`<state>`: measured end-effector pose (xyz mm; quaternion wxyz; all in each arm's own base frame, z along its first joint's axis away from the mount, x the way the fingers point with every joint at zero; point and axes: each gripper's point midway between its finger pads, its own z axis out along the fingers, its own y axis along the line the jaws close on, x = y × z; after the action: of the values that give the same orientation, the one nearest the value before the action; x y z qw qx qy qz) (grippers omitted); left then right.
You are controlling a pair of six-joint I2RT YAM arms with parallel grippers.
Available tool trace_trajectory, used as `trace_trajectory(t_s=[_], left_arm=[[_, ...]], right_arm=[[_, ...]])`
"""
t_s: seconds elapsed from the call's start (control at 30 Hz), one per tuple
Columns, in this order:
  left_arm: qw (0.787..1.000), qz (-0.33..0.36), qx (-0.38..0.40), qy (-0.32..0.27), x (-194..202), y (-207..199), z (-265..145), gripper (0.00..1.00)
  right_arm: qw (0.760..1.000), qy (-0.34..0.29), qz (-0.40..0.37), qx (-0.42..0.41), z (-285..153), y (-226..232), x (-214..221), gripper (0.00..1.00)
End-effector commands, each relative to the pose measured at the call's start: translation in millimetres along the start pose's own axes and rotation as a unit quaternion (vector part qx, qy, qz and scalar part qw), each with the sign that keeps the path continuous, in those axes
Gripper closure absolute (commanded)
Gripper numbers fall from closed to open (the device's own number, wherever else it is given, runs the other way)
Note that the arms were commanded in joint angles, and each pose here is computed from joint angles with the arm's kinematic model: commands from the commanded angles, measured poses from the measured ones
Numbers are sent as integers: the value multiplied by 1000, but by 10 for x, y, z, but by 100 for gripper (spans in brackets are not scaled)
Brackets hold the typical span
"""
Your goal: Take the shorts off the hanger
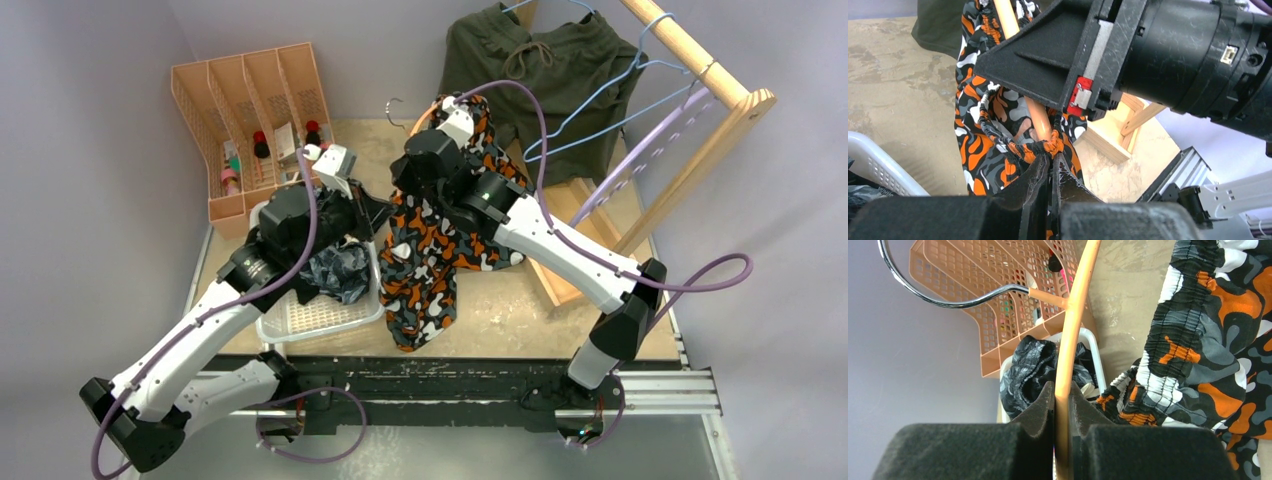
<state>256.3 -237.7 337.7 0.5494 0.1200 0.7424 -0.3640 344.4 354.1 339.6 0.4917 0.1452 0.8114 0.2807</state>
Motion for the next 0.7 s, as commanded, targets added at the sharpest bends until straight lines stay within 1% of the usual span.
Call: trace_trajectory(t_s=[0.0, 0.13, 0.2, 0.33, 0.4, 0.53, 0.67], left_arm=[[999, 15, 31, 17, 47, -121, -191, 100], [998, 14, 53, 28, 65, -220, -331, 100], [997, 10, 65, 45, 120, -267, -387, 100], [991, -8, 74, 114, 406, -286, -492, 100], [988, -14, 71, 138, 538, -258, -542, 100], [987, -21, 49, 153, 708, -145, -590, 100], [987, -29, 31, 156, 844, -40, -597, 100]], right_arm=[[995, -92, 31, -33, -294, 256, -663, 100], [993, -113, 31, -17, -289, 194, -734, 100], [991, -123, 44, -10, -282, 171, -761, 100], [987, -146, 68, -8, -292, 157, -849, 100], [985, -153, 79, -11, -296, 163, -876, 100], [983, -153, 94, -31, -314, 221, -886, 100], [983, -151, 100, -37, -338, 219, -882, 100]])
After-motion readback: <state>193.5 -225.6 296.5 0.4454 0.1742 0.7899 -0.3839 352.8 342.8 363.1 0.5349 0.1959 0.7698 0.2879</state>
